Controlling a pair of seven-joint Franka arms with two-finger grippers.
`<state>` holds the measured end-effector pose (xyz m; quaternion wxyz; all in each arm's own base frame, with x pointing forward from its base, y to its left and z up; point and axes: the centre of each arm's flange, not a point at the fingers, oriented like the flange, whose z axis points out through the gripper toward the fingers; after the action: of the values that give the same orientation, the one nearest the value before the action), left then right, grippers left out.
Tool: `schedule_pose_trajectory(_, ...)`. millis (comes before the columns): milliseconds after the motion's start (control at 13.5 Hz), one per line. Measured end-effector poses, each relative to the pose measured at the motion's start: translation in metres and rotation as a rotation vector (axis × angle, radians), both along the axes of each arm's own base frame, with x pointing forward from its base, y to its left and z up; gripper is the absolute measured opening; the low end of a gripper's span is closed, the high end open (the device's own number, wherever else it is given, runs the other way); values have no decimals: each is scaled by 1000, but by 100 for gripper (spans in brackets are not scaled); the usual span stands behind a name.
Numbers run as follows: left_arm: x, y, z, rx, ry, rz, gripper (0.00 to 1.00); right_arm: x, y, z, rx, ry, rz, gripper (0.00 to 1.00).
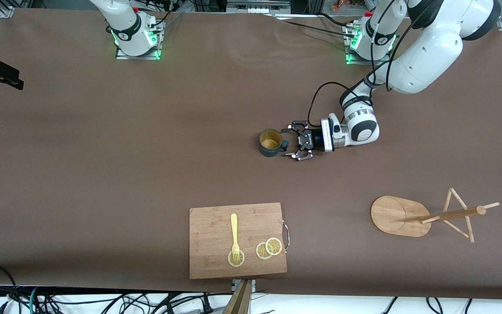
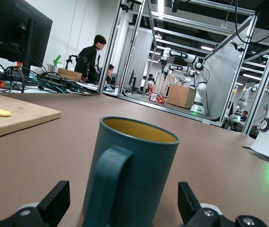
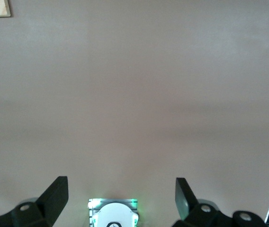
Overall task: Pass cup and hang on rack
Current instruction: 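Grasp the mug handle with the left gripper while the right gripper retracts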
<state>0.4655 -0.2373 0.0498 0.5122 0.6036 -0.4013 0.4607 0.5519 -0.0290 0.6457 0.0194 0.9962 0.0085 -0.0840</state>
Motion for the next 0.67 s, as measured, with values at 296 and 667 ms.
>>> schedule_pose_trajectory(296,-3,-1,-6,7,-15,-3,71,0,-12,-5,15,12,-3,100)
schedule_pose_trajectory(667,7,7,-6,18,-50,20,21,0,-13,-6,16,12,-3,100)
